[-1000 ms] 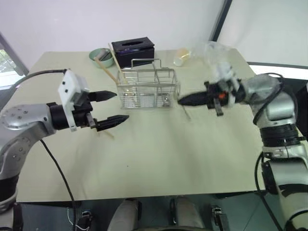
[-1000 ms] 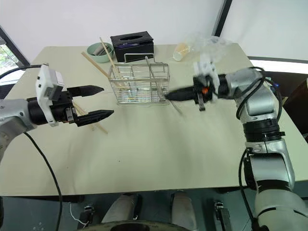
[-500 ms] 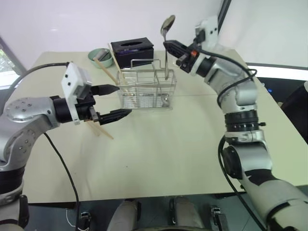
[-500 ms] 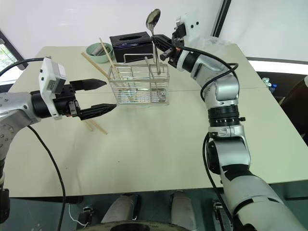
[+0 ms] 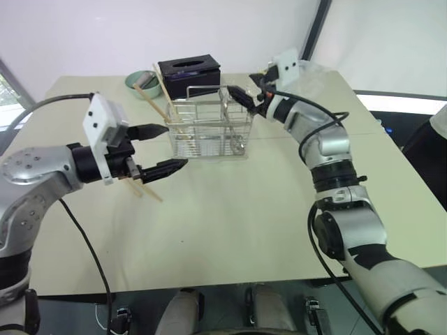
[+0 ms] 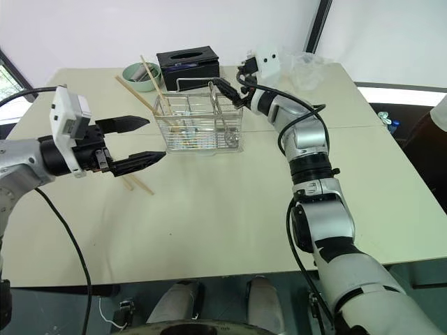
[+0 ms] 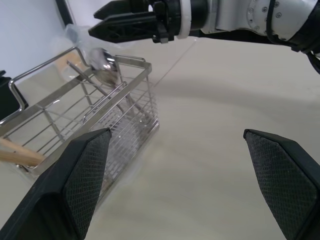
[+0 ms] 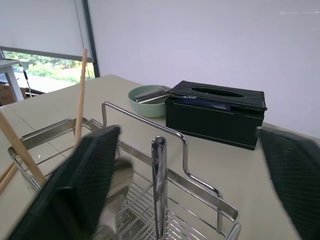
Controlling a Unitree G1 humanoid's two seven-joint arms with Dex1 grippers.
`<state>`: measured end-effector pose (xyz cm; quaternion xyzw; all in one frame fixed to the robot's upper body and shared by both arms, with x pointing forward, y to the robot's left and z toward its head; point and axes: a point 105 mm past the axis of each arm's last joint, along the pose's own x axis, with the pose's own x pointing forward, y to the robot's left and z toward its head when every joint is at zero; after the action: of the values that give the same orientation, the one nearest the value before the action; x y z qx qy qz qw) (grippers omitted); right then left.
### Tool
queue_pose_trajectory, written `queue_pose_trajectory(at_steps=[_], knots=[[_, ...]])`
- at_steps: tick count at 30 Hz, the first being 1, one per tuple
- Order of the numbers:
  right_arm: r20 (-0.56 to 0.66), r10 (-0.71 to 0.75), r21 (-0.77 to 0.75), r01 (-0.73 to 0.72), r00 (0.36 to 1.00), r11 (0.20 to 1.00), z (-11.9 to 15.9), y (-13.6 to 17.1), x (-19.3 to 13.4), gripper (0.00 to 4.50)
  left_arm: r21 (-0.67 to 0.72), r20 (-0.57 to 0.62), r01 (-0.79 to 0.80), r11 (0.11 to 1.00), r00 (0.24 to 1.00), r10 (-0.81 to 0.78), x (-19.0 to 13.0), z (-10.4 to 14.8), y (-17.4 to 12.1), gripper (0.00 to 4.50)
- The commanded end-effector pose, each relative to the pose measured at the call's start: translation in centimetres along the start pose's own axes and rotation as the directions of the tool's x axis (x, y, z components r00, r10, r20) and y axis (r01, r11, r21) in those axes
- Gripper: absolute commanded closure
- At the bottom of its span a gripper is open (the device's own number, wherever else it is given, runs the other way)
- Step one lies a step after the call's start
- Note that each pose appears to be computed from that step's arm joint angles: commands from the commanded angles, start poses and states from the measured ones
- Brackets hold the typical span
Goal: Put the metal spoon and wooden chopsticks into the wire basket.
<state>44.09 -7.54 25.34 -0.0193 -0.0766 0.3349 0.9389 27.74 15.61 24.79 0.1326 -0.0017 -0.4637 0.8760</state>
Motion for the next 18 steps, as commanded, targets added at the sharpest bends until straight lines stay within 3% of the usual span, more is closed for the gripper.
queue_pose_trajectory(at_steps=[1, 6, 11, 16, 18], knots=[[0.089, -0.006, -0.026, 0.008, 0.996, 1.0, 3.1, -0.2, -0.2, 0.06, 0.052, 0.027, -0.055, 0.997, 0.998, 0.054, -0.6, 1.2, 0.6, 0.0], [0.204, 0.067, -0.065, -0.055, 0.977, 0.996, 7.6, 0.0, -1.8, 0.06, 0.002, 0.119, -0.179, 0.984, 0.977, 0.177, -1.3, 2.6, 2.7, 0.0], [0.297, 0.282, -0.149, -0.247, 0.912, 0.957, 12.6, 2.0, -5.9, 0.06, -0.138, 0.223, -0.362, 0.922, 0.896, 0.385, -2.4, 4.3, 5.9, 0.0], [0.182, 0.564, -0.219, -0.526, 0.806, 0.822, 11.9, 5.5, -11.9, 0.06, -0.339, 0.161, -0.567, 0.751, 0.751, 0.641, -2.8, 3.7, 9.1, 0.0], [0.102, 0.61, -0.197, -0.585, 0.786, 0.787, 10.2, 6.4, -13.3, 0.06, -0.397, 0.043, -0.695, 0.6, 0.639, 0.768, -3.4, 2.0, 10.8, 0.0]])
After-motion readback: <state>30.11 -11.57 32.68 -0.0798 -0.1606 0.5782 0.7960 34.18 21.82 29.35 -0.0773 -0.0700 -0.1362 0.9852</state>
